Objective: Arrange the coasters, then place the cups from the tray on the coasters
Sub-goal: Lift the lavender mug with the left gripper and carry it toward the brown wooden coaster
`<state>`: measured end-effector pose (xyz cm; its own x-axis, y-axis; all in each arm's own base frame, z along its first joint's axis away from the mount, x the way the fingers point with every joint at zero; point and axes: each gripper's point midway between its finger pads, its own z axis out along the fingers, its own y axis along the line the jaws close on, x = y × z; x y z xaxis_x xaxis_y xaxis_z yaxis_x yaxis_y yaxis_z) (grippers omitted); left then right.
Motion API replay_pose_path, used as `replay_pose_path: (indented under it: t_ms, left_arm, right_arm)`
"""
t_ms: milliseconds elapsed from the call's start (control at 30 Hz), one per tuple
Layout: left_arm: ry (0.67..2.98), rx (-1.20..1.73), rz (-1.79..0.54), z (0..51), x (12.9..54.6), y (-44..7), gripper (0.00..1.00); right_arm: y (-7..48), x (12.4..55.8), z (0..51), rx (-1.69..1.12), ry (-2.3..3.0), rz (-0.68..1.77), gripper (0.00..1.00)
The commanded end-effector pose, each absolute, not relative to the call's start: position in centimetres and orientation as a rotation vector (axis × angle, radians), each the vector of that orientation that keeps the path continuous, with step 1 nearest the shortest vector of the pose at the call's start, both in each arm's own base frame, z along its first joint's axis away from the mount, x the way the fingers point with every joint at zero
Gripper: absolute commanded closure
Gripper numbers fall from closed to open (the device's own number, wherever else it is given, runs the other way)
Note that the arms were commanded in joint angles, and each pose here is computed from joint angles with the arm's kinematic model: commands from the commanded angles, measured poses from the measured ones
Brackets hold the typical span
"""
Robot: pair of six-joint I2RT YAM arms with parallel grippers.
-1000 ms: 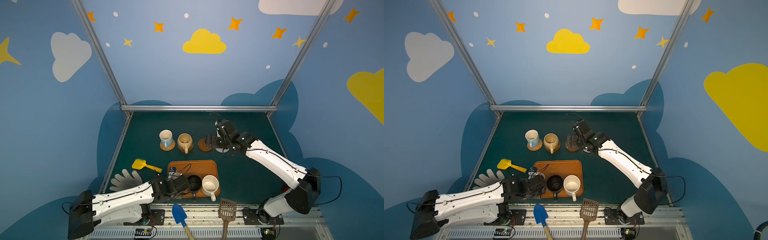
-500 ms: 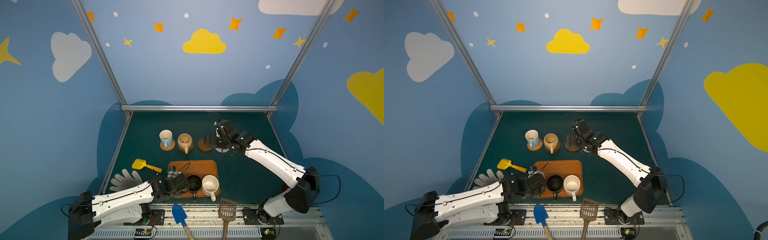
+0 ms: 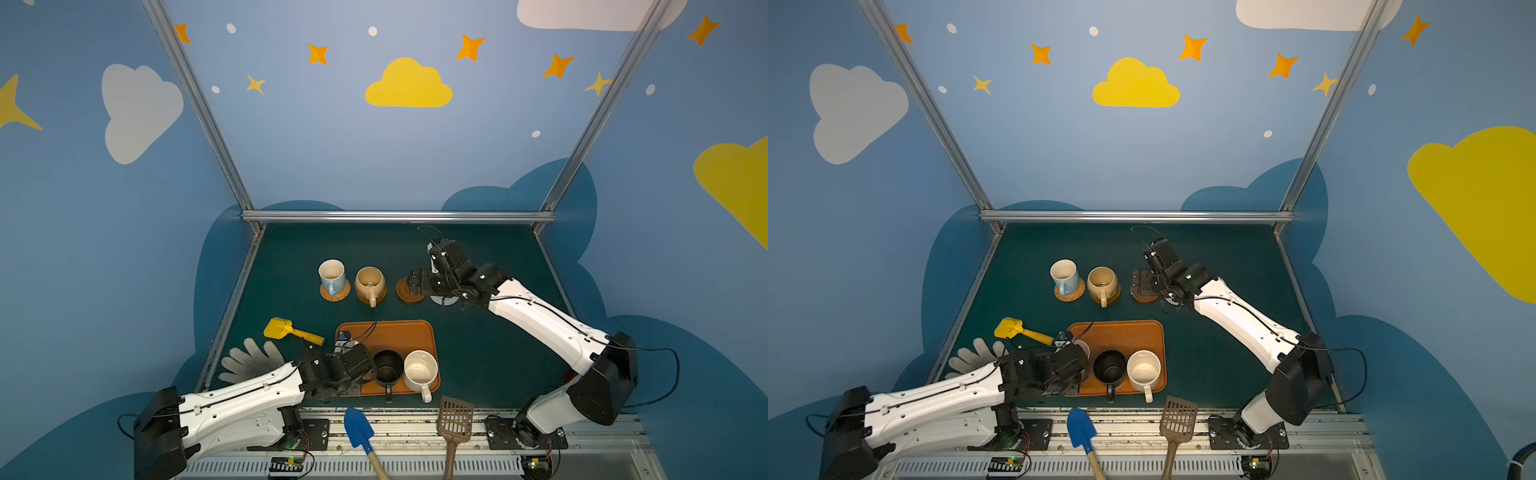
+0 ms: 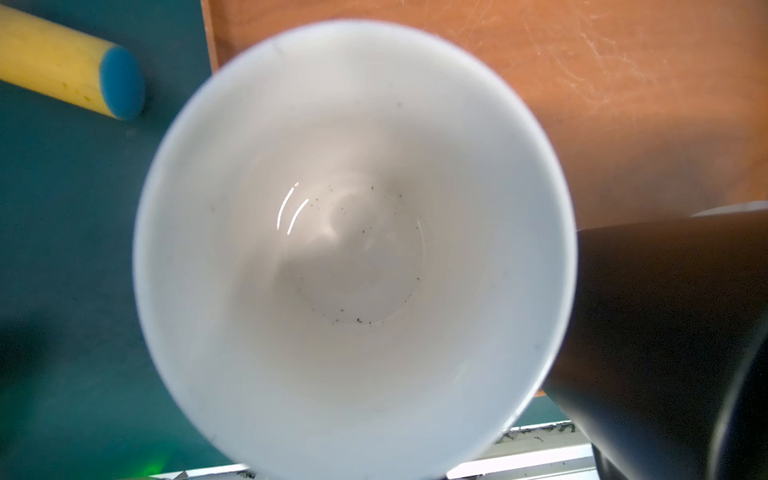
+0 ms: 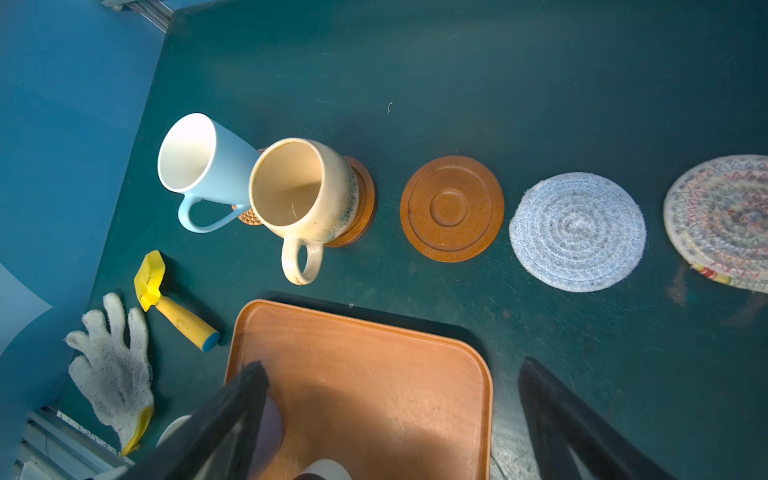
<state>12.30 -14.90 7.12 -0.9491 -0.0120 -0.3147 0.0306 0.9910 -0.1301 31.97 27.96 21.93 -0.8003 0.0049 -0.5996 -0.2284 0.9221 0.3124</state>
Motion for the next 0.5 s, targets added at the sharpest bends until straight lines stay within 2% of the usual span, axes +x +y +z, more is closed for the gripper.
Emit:
replay_pose_path:
  t_ms: [0,467]
  left_arm:
    - [2.761,0.031,-0.221,9.0,13.1,-15.2,0.96]
    - [2.635,0.032,-0.246,13.7,15.7,-15.6,0.96]
  right_arm:
    - [27.6,32.2,22.0,-0.145,2.448,0.489,0.06]
    - [27.3,32.2,22.6,-0.128,2.431,0.494,0.06]
